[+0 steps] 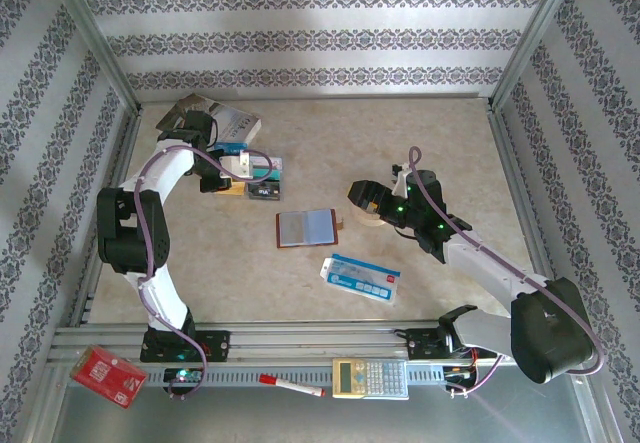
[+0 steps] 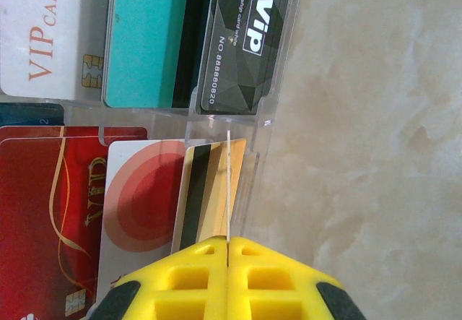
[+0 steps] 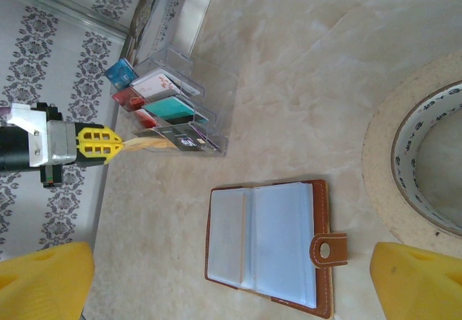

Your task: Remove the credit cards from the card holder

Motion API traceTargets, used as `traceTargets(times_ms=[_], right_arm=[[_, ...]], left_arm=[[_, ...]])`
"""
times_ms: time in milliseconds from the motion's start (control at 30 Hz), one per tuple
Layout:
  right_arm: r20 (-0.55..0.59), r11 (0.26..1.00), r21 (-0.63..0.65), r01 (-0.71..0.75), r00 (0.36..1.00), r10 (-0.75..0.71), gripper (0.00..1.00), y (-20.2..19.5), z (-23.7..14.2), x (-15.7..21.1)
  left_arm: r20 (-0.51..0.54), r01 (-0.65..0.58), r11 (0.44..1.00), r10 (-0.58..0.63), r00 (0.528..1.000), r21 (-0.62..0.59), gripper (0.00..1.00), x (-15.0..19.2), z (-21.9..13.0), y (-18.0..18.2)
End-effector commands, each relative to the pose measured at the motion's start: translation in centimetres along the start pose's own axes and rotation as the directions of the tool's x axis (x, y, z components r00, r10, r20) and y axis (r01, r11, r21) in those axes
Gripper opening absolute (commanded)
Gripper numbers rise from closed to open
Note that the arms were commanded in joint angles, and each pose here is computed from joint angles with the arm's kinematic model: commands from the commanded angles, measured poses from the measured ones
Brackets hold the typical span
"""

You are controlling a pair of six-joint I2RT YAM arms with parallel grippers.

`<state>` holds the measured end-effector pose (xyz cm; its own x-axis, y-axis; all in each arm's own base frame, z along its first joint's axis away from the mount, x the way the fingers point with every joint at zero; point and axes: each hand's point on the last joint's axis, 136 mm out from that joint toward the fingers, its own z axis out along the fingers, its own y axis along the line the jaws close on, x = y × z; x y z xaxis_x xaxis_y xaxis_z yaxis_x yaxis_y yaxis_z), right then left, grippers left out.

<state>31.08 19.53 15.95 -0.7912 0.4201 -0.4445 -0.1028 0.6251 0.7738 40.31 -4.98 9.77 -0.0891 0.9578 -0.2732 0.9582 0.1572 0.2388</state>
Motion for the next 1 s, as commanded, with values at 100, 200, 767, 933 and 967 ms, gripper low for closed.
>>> traceTargets(times_ms=[100, 200, 767, 933, 967], right_arm=[[0.019, 1.0, 0.0, 0.013, 1.0, -0.013, 0.98, 0.6, 0.0, -0.6], [0.012, 1.0, -0.002, 0.012, 1.0, -0.012, 0.98, 0.6, 0.1, -0.5], [-0.001, 1.0, 0.0, 0.009, 1.0, -0.009, 0.98, 1.3, 0.0, -1.0], [0.019, 1.0, 0.007, 0.006, 1.0, -0.006, 0.98, 1.4, -0.3, -1.3], [0.019, 1.0, 0.008, 0.006, 1.0, -0.006, 0.98, 1.3, -0.3, -1.3]], left_arm=[[0.013, -0.011, 0.999, 0.01, 1.0, 0.041, 0.0, 0.3, 0.4, -0.7], [0.007, -0.019, 0.999, 0.019, 1.0, 0.041, 0.0, 0.5, 0.6, -0.7], [0.03, -0.047, 0.996, 0.045, 0.999, 0.072, 0.0, -0.1, 0.8, 0.6], [0.033, -0.032, 0.995, 0.029, 0.999, 0.097, 0.0, 0.2, 1.5, 0.1], [0.036, -0.027, 0.995, 0.024, 0.999, 0.1, 0.0, 0.3, 1.5, 0.0]])
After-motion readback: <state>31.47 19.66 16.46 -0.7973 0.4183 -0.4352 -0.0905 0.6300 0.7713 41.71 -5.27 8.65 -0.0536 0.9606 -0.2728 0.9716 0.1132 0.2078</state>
